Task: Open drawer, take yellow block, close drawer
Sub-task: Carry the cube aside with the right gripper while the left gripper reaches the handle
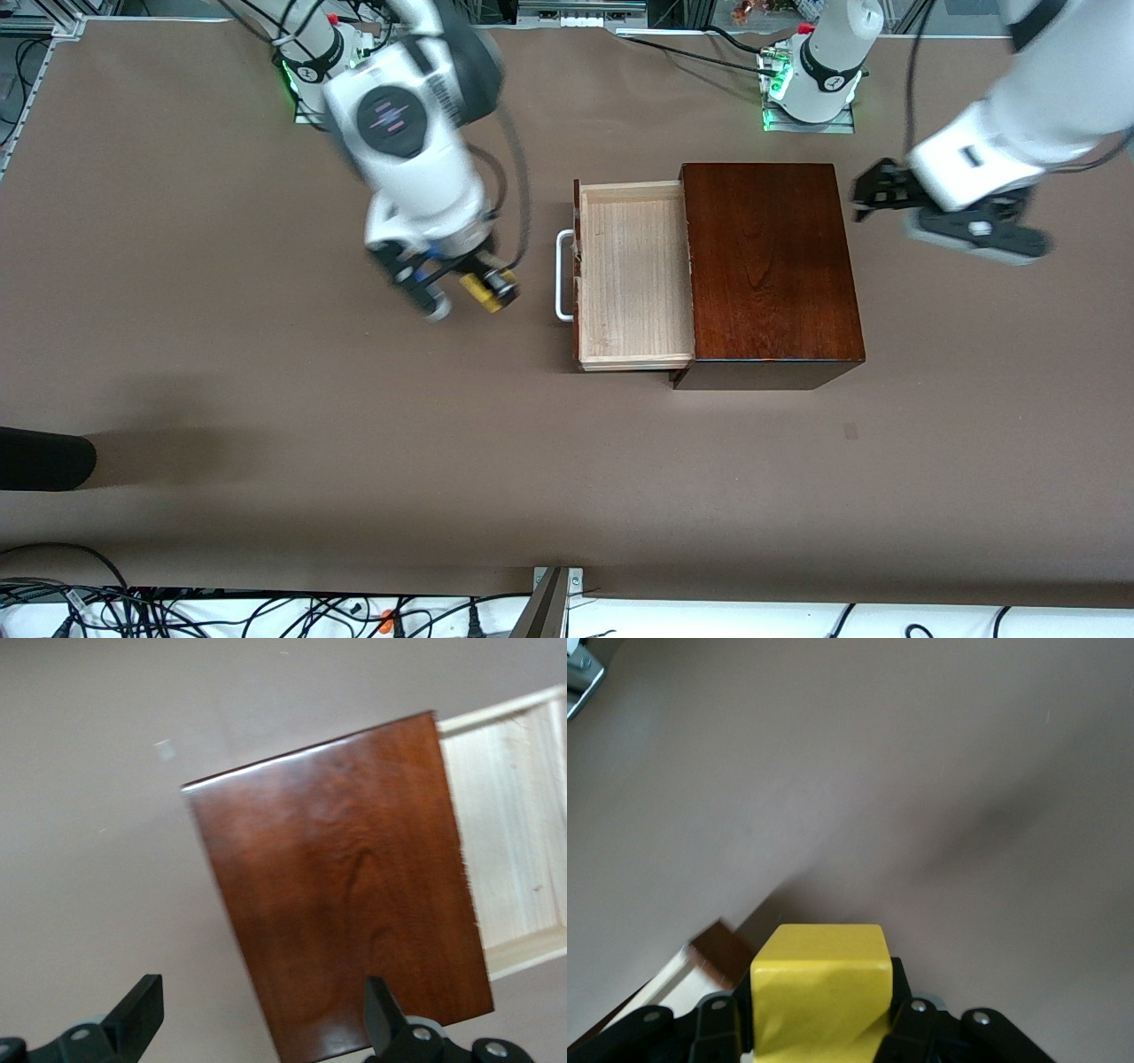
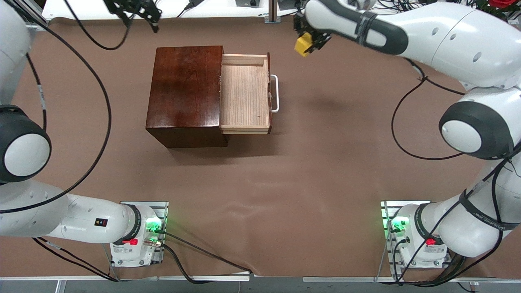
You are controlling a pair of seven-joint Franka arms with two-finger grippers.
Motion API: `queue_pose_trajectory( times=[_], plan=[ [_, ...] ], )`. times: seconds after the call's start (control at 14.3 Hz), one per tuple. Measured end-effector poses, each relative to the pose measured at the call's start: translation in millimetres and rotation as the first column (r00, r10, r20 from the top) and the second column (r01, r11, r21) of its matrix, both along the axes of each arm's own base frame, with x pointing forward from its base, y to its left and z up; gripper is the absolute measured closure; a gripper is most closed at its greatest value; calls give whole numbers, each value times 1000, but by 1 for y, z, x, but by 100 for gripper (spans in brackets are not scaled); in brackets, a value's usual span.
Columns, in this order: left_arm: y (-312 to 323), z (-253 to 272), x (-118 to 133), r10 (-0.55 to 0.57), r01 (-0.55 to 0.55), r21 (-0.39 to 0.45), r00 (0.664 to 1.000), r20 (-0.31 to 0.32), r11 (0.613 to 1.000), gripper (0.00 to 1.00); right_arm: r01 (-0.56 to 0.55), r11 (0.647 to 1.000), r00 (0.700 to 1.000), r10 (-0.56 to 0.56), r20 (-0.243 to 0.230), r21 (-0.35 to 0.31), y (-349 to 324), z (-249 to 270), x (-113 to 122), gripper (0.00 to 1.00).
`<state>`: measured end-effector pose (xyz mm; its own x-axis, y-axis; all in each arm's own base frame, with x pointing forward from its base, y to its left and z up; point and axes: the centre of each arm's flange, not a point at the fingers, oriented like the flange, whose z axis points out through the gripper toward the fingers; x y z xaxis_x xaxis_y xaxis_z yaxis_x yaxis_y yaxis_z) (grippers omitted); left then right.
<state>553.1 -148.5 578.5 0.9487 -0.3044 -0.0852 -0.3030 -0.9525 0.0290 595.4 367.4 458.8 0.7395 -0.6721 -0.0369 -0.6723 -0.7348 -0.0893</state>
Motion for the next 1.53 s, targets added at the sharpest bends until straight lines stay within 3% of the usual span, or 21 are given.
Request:
queue_pose_trajectory(
  times=[0.14, 0.35, 0.49, 0.63, 0.7, 0.84, 1.05, 1.12, 1.32, 1.53],
  plan=[
    [-47, -7, -4, -85, 85, -12, 996, -4, 996, 0, -102, 995, 995, 102, -11, -7, -59, -8, 29, 44],
    [-124, -22, -8, -221, 220, -57, 975, -16, 974, 0, -275, 961, 961, 275, -42, -10, -147, -36, 59, 44],
    [-179, -43, -12, -317, 313, -109, 948, -22, 943, 0, -401, 916, 914, 400, -72, 1, -212, -63, 73, 44],
    [-237, -65, -24, -450, 446, -155, 893, 8, 881, 0, -524, 851, 845, 525, -99, 32, -273, -94, 78, 44],
    [-264, -75, -34, -534, 533, -145, 845, 33, 834, 0, -581, 813, 806, 582, -103, 48, -298, -109, 79, 44],
    [-313, -94, -60, -717, 719, -109, 694, 70, 686, 0, -670, 741, 738, 671, -71, 46, -328, -140, 77, 44],
    [-357, -134, -81, -905, 908, -117, 414, 101, 403, 0, -710, 703, 704, 711, -5, -21, -331, -202, 56, 44],
    [-362, -150, -79, -929, 932, -126, 354, 108, 341, 0, -716, 697, 698, 716, 6, -37, -330, -219, 46, 44],
    [-368, -196, -65, -959, 963, -131, 252, 127, 236, 0, -718, 694, 695, 719, 6, -49, -332, -252, 23, 44],
    [-384, -234, -71, -978, 981, -109, 170, 119, 158, 0, -710, 702, 702, 712, 7, -54, -336, -255, 22, 44]
  ],
)
